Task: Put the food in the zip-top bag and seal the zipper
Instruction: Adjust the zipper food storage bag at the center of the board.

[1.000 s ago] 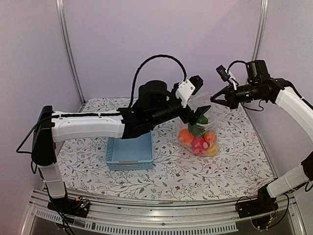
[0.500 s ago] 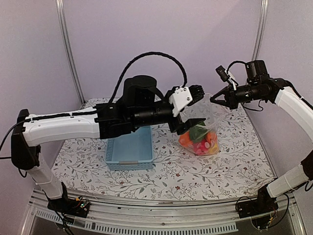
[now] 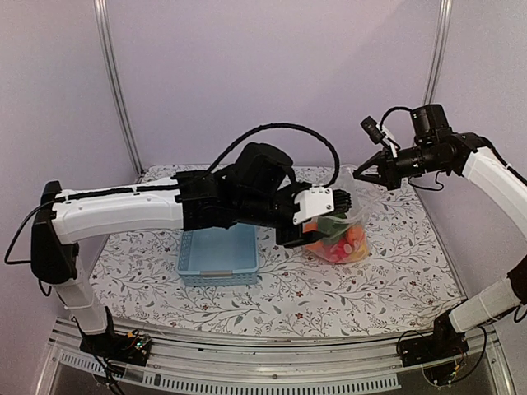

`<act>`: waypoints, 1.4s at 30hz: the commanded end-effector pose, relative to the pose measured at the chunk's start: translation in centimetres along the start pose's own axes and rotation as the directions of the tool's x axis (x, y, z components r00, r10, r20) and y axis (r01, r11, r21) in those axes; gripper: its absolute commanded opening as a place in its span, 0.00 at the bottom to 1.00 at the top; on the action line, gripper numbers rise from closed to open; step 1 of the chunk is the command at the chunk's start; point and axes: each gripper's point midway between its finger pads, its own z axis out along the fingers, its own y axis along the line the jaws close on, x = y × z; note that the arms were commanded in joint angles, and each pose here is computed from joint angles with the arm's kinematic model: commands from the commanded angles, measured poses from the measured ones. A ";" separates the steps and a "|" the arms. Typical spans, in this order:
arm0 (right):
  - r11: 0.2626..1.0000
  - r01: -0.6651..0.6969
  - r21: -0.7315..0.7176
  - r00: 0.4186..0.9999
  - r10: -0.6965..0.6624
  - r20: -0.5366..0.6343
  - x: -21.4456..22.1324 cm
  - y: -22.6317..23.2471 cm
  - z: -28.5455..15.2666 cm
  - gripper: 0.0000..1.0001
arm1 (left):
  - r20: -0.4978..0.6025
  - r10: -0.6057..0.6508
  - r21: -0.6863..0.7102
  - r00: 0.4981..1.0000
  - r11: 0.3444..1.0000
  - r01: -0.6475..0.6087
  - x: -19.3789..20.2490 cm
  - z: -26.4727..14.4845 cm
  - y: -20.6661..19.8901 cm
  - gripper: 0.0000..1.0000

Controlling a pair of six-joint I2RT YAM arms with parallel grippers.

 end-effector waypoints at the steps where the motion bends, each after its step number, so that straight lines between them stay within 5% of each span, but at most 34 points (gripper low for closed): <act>1: 1.000 0.014 -0.028 1.000 -0.015 -0.015 1.0 1.6 -0.3 0.00 | -0.067 0.063 -0.015 0.996 0.998 -0.064 0.8 1.9 0.2 0.64; 9: 0.999 0.021 -0.026 0.999 -0.022 -0.023 1.6 2.0 -0.6 0.00 | -0.195 0.157 -0.031 0.968 0.986 -0.166 2.9 5.3 0.6 0.47; 20: 0.999 0.036 -0.031 0.999 -0.037 -0.027 0.9 2.3 -1.1 0.00 | -0.223 0.194 -0.072 0.955 0.974 -0.215 1.5 5.8 1.7 0.00; 28: 0.996 0.088 0.032 0.996 -0.087 -0.024 -1.9 1.6 -2.5 0.00 | -0.188 0.171 -0.250 0.967 0.944 -0.215 -1.1 3.0 5.8 0.00; 36: 0.999 0.045 0.011 0.998 -0.044 -0.051 -0.4 1.2 -1.3 0.00 | -0.159 0.119 -0.329 0.980 0.930 -0.166 -2.0 2.4 7.2 0.00; 42: 0.997 0.076 0.021 0.997 -0.076 -0.024 -1.8 2.0 -2.7 0.30 | -0.115 0.107 -0.353 0.988 0.925 -0.141 -2.2 2.3 7.5 0.00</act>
